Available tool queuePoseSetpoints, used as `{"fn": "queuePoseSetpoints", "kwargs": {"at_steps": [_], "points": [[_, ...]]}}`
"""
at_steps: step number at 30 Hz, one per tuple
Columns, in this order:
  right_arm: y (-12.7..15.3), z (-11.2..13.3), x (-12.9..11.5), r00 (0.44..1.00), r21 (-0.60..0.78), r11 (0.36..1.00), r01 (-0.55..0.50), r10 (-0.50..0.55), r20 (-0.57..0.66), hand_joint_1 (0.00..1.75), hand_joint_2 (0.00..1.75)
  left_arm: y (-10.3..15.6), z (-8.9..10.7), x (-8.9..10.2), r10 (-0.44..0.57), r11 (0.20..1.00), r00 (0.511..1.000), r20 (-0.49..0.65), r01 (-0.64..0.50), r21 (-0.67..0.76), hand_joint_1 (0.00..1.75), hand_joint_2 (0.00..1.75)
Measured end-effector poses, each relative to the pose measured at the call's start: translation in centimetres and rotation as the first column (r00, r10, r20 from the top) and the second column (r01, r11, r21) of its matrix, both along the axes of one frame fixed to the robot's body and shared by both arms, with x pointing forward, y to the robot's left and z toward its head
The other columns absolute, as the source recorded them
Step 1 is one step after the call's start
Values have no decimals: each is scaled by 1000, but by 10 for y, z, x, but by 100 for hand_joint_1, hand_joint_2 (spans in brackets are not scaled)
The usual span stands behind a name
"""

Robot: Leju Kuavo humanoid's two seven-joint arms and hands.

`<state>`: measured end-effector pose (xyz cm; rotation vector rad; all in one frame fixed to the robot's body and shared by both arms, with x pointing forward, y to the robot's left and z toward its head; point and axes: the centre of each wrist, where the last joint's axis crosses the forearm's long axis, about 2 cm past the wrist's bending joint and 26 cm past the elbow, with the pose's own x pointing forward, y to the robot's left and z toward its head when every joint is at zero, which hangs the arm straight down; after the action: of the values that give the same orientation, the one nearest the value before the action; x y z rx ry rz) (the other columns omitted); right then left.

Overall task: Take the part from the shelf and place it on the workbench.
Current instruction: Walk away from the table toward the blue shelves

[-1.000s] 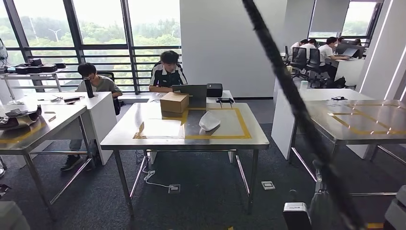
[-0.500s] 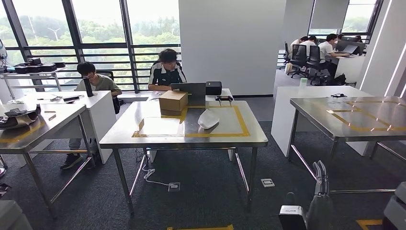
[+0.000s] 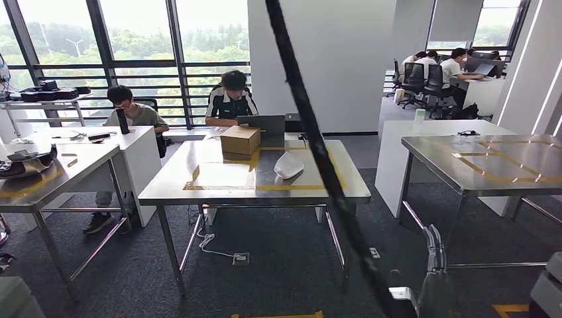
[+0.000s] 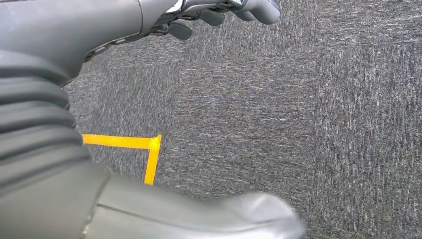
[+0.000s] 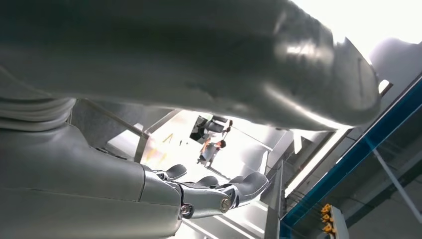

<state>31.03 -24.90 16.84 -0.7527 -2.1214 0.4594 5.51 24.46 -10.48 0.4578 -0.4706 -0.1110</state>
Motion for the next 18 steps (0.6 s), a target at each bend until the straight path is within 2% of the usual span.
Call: {"fn": "queuePoseSetpoints", "kwargs": {"at_steps": [1,5,18], "points": [[0,-1,-1,1000,-5,1000,3,-3,-2,0,0,0,0,0,-1,1000,1000,0,1,0,0,175],[0,-4,-3,1000,-14,1000,7,-7,-10,0,175,0,0,0,-6,1000,1000,-1,6,-3,0,175],[2,-7,-6,994,-4,997,-71,70,-84,0,175,1,0,-1,-6,1000,1000,0,6,-28,0,175]]}}
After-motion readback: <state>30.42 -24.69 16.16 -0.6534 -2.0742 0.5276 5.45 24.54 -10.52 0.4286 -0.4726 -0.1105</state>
